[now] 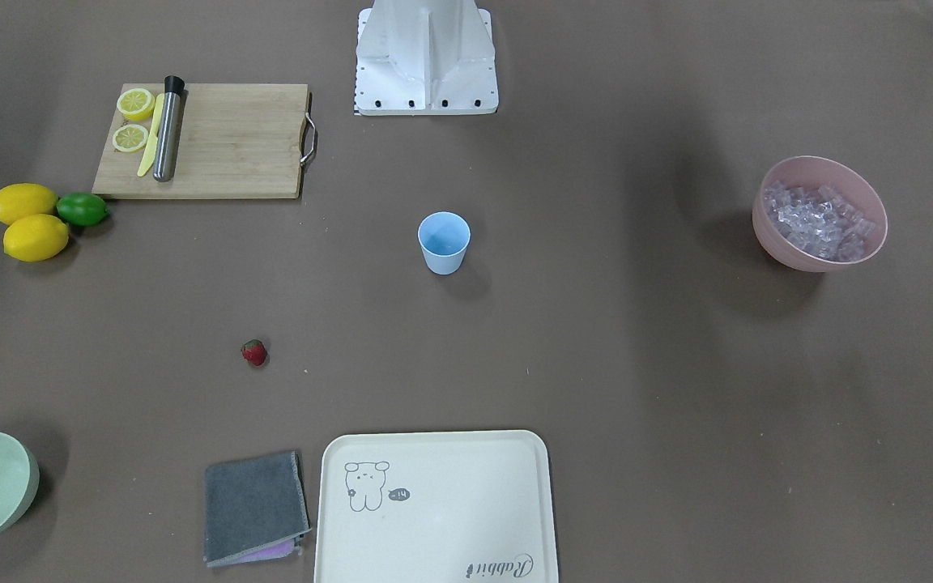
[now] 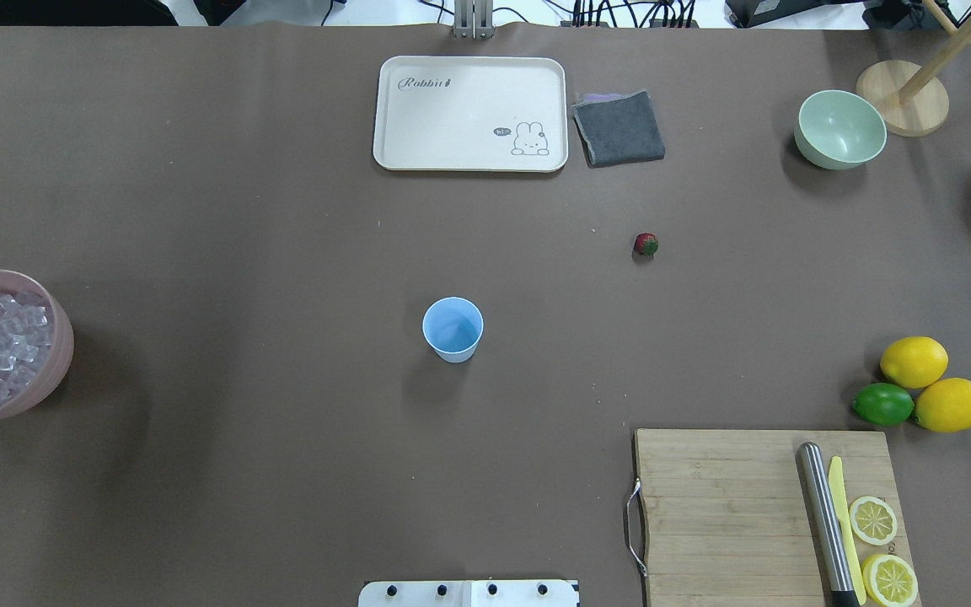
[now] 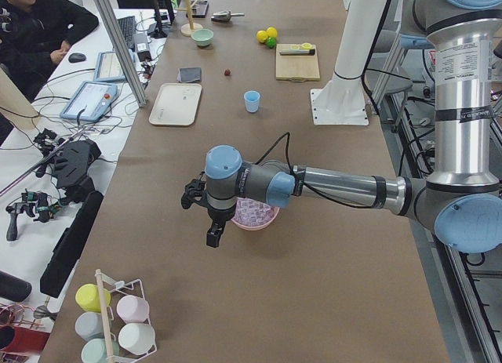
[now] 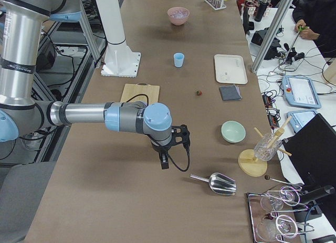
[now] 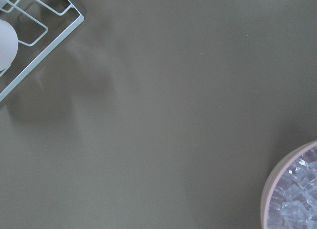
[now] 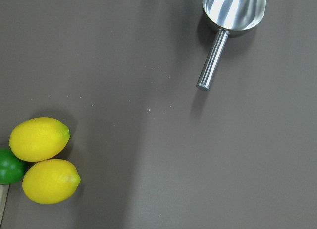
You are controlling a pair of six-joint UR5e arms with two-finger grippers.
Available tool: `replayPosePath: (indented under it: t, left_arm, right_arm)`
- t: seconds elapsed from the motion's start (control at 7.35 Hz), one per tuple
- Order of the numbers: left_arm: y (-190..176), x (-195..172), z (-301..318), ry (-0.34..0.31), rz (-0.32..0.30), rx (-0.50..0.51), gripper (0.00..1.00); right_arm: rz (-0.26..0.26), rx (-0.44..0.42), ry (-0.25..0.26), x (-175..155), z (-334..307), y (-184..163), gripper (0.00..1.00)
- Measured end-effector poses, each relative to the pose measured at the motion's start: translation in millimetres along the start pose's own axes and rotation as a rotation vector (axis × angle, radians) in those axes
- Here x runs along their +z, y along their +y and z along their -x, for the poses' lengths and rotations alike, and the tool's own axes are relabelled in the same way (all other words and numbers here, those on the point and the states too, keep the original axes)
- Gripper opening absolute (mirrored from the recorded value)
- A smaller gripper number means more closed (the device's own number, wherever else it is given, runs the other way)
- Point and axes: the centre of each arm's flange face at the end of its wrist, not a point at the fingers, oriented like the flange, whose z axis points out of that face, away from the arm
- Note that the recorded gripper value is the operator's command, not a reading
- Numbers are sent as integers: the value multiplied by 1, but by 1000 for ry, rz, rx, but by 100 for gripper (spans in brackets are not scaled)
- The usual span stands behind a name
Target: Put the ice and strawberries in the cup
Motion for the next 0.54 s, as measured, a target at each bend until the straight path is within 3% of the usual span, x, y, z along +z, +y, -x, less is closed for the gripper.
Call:
replayPosePath:
  t: [0.54]
  left_arm:
    - [18,-5,-5,7,-3,1,98]
  right_arm:
    - [-1,-2,-2,0,1,0,100]
